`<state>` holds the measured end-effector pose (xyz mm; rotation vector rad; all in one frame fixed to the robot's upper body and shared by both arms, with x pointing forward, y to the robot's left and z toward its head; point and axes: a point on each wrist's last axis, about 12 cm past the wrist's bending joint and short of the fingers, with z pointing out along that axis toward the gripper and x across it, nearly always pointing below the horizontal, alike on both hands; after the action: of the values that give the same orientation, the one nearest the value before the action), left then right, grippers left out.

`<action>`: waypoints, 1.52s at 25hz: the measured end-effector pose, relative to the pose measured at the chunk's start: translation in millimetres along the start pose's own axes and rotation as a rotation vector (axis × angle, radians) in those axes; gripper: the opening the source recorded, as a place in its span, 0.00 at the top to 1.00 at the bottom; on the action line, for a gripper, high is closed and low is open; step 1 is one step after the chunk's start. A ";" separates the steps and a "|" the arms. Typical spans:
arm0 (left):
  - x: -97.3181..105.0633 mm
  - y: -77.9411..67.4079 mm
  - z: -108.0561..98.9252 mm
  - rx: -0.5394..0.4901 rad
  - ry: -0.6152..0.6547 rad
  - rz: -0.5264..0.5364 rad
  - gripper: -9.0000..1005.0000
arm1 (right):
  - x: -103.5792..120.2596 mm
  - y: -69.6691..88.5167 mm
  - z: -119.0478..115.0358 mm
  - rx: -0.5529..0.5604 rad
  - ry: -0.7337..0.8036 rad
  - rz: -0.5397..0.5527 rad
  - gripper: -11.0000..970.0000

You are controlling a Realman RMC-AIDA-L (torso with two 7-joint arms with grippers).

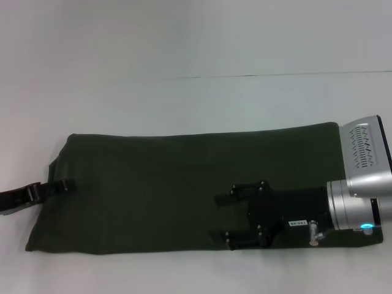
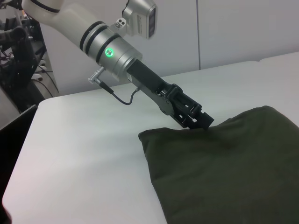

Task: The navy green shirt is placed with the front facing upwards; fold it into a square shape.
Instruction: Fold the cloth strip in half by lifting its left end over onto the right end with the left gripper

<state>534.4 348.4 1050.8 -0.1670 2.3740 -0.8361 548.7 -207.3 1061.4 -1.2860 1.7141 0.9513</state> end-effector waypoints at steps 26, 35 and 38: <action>2.9 -22.4 18.8 0.079 0.090 0.074 0.47 | 2.3 0.4 -1.4 0.007 -0.002 0.011 0.21; -3.0 -23.0 16.8 0.073 0.072 0.087 0.74 | 2.0 0.2 -1.3 0.009 -0.006 0.013 0.21; -4.2 -21.5 14.0 0.069 0.058 0.084 0.80 | 1.7 0.0 -1.4 0.012 -0.011 0.014 0.21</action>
<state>544.3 325.2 1057.3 -0.0146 2.3846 -0.8925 548.2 -209.2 1060.5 -1.2603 1.7203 0.9535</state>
